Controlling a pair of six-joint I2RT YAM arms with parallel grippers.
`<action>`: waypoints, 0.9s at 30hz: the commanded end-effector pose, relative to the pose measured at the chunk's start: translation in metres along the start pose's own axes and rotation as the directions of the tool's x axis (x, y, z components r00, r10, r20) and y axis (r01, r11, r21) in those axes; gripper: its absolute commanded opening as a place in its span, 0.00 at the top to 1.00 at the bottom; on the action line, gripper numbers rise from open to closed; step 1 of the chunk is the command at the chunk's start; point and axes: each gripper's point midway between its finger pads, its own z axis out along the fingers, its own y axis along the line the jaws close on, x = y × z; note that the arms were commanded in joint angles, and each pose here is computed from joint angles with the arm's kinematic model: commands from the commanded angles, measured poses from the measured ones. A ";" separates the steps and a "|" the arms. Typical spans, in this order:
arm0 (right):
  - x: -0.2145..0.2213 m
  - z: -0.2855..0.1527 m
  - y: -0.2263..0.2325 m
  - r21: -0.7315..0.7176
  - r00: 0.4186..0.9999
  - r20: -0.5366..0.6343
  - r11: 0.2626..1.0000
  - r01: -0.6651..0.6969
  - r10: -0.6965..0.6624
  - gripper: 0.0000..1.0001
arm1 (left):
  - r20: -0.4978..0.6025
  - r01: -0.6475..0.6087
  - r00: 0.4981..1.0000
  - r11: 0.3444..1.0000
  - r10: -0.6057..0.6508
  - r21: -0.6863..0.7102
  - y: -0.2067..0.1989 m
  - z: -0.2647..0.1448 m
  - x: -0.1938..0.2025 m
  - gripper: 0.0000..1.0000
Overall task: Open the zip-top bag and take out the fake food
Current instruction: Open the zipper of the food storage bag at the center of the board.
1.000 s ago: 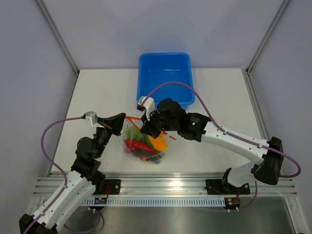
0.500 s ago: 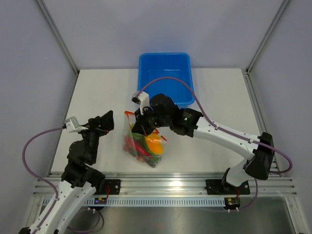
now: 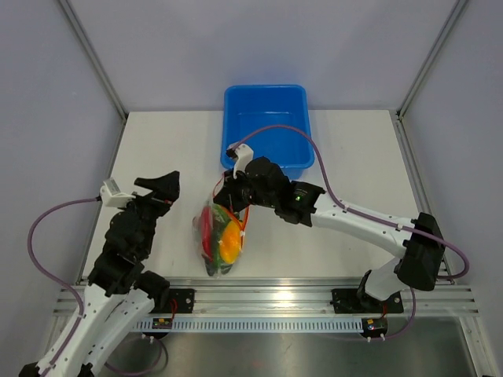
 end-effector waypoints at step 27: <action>0.016 -0.046 -0.040 0.078 0.978 0.166 0.990 0.116 -0.128 1.00 | -0.509 -0.075 0.846 0.980 0.160 0.184 -0.076 0.022 0.111 0.01</action>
